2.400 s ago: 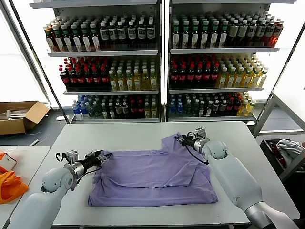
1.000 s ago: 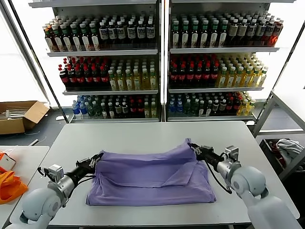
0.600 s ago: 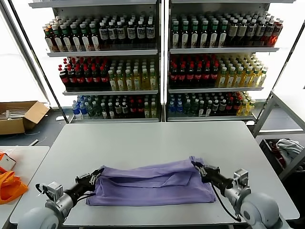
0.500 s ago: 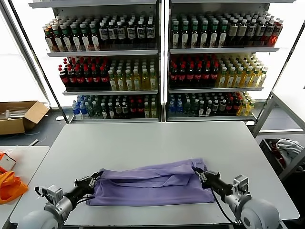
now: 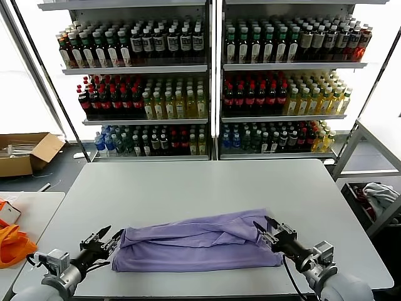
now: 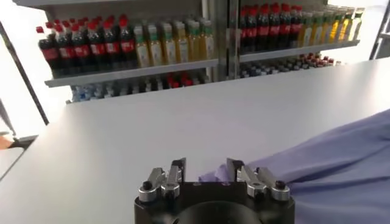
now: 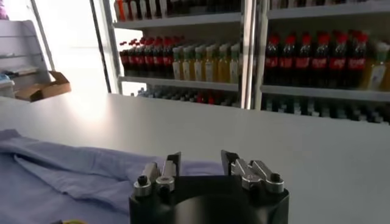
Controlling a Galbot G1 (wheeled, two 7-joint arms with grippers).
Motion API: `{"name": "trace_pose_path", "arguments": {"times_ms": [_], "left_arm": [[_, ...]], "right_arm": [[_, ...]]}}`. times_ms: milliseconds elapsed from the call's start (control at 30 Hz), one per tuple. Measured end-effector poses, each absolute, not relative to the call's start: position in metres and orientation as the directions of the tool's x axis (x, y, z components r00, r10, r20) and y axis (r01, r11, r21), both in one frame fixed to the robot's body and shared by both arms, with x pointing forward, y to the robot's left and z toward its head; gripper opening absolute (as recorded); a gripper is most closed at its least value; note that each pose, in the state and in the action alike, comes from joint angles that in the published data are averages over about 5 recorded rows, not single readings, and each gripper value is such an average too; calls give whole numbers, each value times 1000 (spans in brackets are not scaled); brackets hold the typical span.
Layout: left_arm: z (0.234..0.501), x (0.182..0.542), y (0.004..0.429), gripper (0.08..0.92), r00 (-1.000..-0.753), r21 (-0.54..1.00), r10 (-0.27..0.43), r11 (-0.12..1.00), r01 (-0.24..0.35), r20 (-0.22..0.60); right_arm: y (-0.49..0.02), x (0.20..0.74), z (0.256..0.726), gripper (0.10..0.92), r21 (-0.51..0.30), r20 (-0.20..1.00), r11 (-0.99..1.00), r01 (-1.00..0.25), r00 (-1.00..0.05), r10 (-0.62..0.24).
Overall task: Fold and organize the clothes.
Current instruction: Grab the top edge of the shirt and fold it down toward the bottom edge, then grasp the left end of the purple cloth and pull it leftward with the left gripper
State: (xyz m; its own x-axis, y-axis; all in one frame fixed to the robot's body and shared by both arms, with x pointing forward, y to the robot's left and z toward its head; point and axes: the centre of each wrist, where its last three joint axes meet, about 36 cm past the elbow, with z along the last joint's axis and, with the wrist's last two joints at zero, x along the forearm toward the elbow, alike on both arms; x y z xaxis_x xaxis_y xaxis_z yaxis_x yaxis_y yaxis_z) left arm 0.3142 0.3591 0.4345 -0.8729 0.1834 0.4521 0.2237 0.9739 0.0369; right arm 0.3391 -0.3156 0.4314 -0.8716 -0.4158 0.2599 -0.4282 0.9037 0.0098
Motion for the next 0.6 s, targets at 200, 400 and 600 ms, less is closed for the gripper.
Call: {"name": "trace_pose_path", "arguments": {"times_ms": [200, 400, 600], "left_arm": [[436, 299, 339, 670, -899, 16, 122, 990, 142, 421], [428, 290, 309, 807, -915, -44, 46, 999, 31, 401], [419, 289, 280, 822, -904, -99, -42, 991, -93, 425]], "right_arm": [[-324, 326, 423, 734, -13, 179, 928, -372, -914, -364], [-326, 307, 410, 818, -19, 147, 943, -332, -934, -326], [-325, 296, 402, 823, -25, 132, 949, -315, -942, -309]]}}
